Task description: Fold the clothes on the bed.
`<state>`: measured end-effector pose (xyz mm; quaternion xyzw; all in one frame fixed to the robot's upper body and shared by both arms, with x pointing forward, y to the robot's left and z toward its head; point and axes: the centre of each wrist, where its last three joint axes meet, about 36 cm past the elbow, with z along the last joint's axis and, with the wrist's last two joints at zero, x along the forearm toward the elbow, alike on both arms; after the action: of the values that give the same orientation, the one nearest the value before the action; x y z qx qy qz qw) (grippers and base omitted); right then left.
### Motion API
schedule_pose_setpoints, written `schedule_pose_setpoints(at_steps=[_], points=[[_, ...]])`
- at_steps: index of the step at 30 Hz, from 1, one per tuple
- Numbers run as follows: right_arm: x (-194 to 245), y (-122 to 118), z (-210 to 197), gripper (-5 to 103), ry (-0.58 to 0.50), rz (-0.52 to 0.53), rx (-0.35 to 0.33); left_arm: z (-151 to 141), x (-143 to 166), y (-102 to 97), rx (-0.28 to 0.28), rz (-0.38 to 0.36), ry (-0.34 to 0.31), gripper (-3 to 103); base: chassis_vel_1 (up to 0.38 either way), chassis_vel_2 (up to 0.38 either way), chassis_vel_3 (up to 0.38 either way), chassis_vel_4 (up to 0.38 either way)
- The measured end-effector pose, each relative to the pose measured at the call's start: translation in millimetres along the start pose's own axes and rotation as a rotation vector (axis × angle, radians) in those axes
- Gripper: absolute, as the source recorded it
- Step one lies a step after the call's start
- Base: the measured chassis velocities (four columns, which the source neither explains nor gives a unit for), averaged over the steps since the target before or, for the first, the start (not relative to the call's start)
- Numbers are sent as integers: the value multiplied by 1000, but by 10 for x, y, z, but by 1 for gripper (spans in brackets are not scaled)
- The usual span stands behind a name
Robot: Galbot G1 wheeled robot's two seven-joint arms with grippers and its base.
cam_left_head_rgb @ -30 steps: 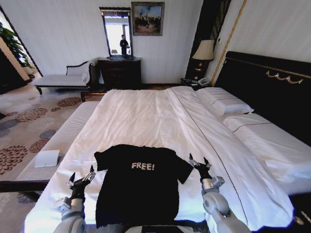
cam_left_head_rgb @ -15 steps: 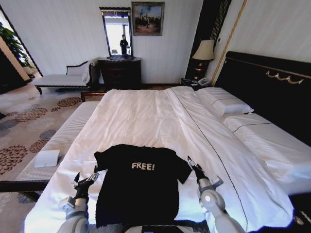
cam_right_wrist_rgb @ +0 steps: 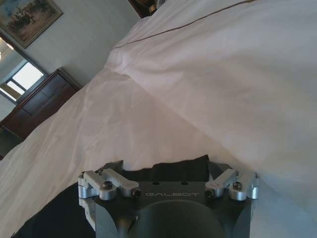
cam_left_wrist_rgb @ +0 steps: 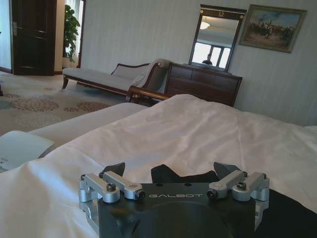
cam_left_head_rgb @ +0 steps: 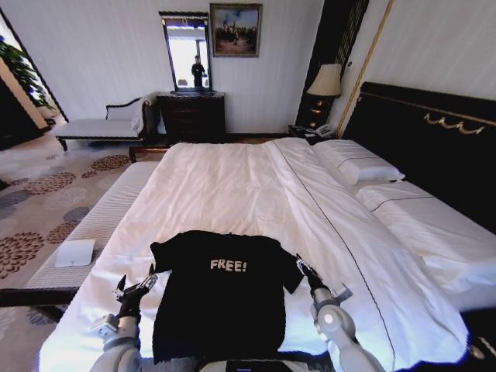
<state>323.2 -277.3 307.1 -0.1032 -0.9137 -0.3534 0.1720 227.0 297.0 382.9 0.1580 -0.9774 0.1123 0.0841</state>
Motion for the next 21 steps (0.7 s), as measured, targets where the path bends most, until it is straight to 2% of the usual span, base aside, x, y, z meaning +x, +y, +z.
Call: schedule_pose_setpoints(at_steps=[2, 5, 9, 11, 15, 18, 21], points=[[5, 5, 17, 89, 1, -1, 3, -1, 13, 8, 0, 1, -3, 100, 0, 0, 0, 0], [7, 4, 24, 84, 0, -2, 9, -6, 16, 21, 0, 0, -6, 100, 0, 0, 0, 0], [-3, -13, 32, 65, -1, 3, 17, -29, 12, 43, 5, 0, -13, 100, 0, 0, 0, 0], [-4, -18, 33, 65, -2, 4, 19, -31, 11, 45, 5, 0, -13, 100, 0, 0, 0, 0], [-20, -55, 38, 43, -4, 15, 29, -31, 7, 41, 6, 1, -14, 100, 0, 0, 0, 0], [-34, -75, 31, 41, -7, 20, 33, -24, 2, 40, 6, 1, -13, 100, 0, 0, 0, 0], [-50, -89, 16, 52, -10, 24, 39, -18, -11, 43, 5, 1, -13, 100, 0, 0, 0, 0]])
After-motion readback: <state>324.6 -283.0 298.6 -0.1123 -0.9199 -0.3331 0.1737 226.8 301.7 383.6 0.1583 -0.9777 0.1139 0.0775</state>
